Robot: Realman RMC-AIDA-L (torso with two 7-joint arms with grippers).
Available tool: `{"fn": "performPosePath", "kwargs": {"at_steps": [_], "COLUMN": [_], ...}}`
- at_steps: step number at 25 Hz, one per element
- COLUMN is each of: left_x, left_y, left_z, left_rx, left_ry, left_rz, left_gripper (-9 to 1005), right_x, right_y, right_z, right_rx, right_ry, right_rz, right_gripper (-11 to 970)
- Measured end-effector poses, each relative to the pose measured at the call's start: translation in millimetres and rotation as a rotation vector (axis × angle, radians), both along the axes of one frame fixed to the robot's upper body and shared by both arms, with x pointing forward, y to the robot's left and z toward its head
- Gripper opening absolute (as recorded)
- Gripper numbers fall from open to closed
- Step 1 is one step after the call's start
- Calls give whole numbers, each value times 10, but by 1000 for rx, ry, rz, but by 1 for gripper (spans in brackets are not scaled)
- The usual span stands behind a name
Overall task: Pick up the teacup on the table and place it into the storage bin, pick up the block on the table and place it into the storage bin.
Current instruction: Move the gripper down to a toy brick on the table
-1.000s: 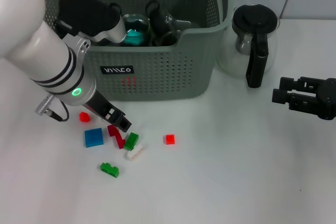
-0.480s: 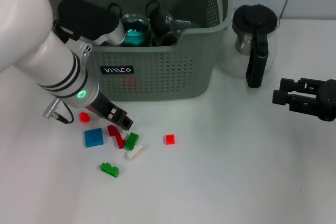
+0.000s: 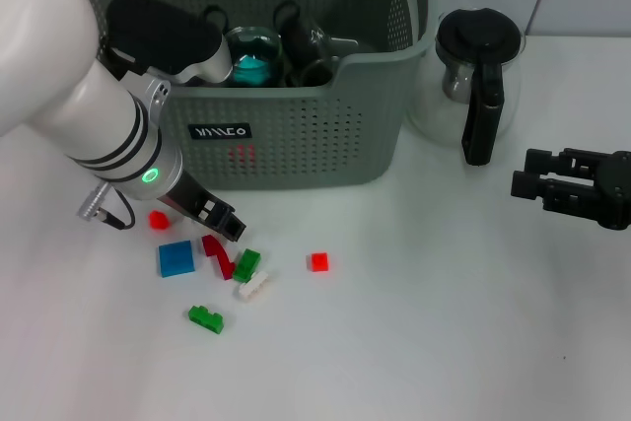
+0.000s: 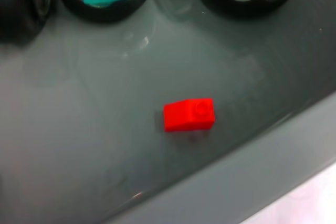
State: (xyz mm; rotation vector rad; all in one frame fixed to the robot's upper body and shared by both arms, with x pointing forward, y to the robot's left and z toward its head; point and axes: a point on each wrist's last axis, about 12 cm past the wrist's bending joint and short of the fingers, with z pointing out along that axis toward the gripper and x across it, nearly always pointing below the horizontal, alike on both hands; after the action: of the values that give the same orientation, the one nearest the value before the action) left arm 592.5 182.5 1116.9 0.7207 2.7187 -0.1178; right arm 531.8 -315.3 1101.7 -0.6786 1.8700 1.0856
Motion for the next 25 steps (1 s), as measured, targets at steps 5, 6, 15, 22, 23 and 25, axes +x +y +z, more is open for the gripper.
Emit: {"fn": "performPosePath", "kwargs": {"at_steps": [5, 6, 15, 22, 23, 25], "left_x": [24, 29, 29, 27, 26, 24], "left_y": [5, 4, 12, 21, 20, 21], "left_z": [10, 6, -71, -88, -88, -87], "left_rx": [7, 9, 38, 43, 44, 44], "left_ry": [-24, -30, -53, -53, -52, -50], "left_rz": [-14, -21, -106, -116, -116, -117], "left_gripper": [703, 702, 702, 702, 702, 702], "right_x": [-4, -5, -9, 2, 3, 4], "right_y": [-2, -3, -7, -4, -4, -4], "right_z": [-3, -4, -8, -5, -5, -5], "right_rx": [0, 0, 1, 1, 0, 0], "right_ry": [1, 1, 7, 9, 9, 9], "right_rz": [-1, -1, -4, -7, -8, -8], "right_gripper": [605, 605, 606, 607, 607, 607]}}
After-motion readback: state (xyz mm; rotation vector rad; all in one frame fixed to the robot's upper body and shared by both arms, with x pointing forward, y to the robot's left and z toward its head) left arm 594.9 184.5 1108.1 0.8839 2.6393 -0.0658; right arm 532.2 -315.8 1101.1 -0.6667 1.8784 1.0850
